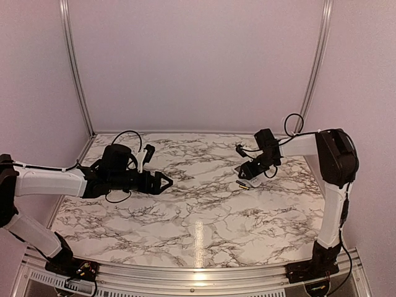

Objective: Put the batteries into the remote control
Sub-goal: Move the remote control to the center of the board.

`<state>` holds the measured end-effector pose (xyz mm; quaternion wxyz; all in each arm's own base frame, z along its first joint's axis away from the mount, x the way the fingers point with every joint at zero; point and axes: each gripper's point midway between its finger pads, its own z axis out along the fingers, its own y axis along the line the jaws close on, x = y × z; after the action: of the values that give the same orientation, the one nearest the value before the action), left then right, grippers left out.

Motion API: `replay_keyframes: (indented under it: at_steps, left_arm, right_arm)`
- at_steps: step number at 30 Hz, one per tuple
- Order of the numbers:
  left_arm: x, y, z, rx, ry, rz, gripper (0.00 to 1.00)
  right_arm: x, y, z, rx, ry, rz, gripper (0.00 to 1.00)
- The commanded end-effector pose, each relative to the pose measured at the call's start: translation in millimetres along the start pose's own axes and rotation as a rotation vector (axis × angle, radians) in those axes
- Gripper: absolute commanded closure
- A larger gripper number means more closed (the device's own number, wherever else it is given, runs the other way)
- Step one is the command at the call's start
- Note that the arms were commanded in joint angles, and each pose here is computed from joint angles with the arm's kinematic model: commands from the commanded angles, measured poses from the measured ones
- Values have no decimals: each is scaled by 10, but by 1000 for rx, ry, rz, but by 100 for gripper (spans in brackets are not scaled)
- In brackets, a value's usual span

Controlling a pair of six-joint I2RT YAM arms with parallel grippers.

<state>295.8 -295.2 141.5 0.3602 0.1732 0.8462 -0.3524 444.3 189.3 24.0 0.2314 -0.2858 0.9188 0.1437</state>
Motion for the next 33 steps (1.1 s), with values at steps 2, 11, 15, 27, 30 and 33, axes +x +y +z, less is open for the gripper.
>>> replay_keyframes:
  at_steps: [2,11,15,27,30,33]
  left_arm:
    - [107,-76,70,-5,-4,53,1]
    - [137,-119,85,8,-17,54,1]
    - [128,-129,72,7,-20,58,1]
    - [87,-138,50,6,-39,59,1]
    - [86,-143,49,8,-41,56,1]
    - [86,-139,52,7,-44,56,1]
  right_arm:
    - [236,276,11,-39,60,35,70]
    - [292,515,-91,-88,44,50,71]
    - [376,633,-68,-102,62,42,71]
    - [683,979,18,-112,71,63,72]
    - [729,1034,24,-115,65,89,72]
    - [735,1140,30,-113,61,92,72]
